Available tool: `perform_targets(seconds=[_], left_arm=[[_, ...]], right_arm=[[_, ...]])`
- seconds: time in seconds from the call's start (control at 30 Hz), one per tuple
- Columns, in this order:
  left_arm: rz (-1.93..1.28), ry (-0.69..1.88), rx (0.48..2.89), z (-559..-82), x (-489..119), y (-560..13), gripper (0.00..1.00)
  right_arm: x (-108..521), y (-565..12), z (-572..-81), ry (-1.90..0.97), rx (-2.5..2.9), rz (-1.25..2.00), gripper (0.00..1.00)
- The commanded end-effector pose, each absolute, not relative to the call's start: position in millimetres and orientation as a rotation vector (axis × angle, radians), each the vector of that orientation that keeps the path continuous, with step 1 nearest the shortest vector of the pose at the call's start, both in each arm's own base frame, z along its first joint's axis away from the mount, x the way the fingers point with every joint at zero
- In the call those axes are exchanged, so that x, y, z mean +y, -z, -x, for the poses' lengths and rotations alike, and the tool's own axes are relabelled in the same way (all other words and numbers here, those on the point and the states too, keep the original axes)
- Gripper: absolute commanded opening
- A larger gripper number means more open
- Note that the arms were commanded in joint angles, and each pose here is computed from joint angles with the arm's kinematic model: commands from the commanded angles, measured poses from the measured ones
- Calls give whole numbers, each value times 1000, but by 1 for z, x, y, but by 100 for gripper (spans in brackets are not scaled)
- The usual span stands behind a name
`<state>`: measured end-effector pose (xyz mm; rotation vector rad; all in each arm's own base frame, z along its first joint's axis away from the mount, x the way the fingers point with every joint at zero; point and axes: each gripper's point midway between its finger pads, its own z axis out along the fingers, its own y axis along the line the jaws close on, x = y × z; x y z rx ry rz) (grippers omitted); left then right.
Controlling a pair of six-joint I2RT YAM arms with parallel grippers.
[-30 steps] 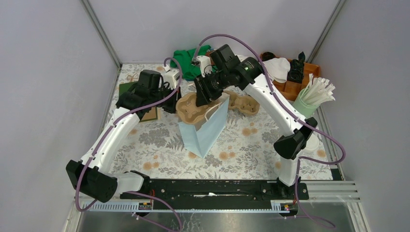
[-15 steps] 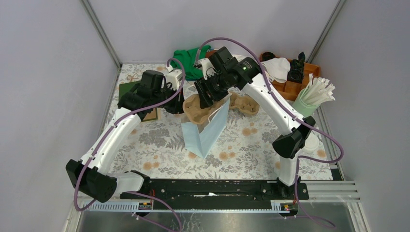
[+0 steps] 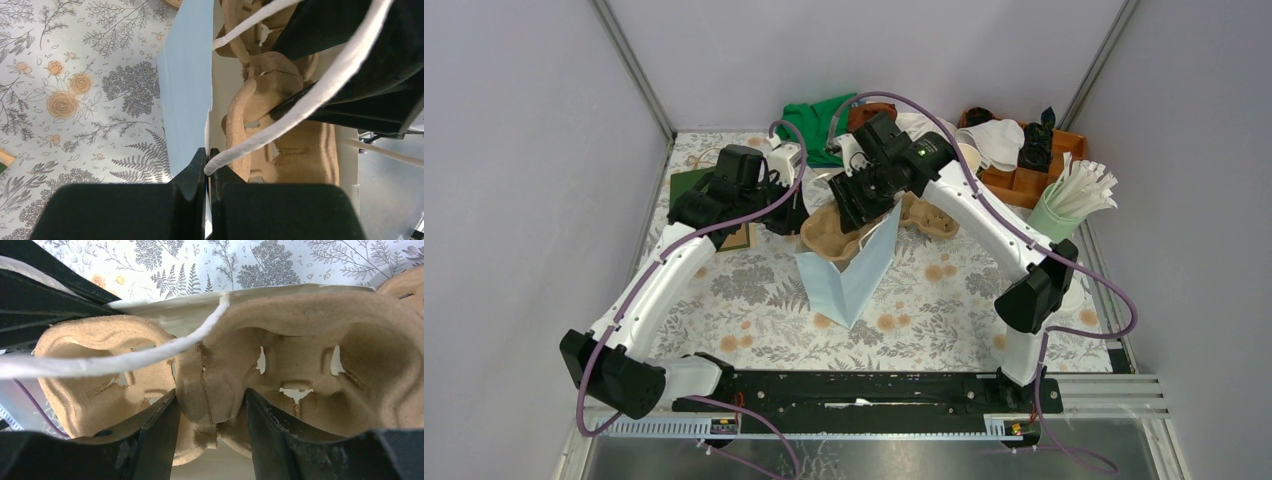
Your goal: Pack the takeout coffee
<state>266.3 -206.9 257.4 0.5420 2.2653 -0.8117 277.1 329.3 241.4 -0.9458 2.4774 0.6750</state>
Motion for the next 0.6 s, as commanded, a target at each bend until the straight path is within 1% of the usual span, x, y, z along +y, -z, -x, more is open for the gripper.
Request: perform_targets(seconds=[0.0, 0.23, 0.5, 0.57], left_arm=[[-548, 746, 2191, -274, -203, -281, 0], [-556, 721, 2170, -273, -208, -293, 0], [-553, 751, 2197, -270, -214, -286, 0], [-541, 754, 2214, -271, -214, -282, 0]], right_arm=[[316, -273, -277, -604, 2404, 922, 56], [309, -250, -265, -407, 2472, 998, 54], [317, -249, -268, -406, 2383, 998, 54], [315, -252, -272, -394, 2344, 971, 52]])
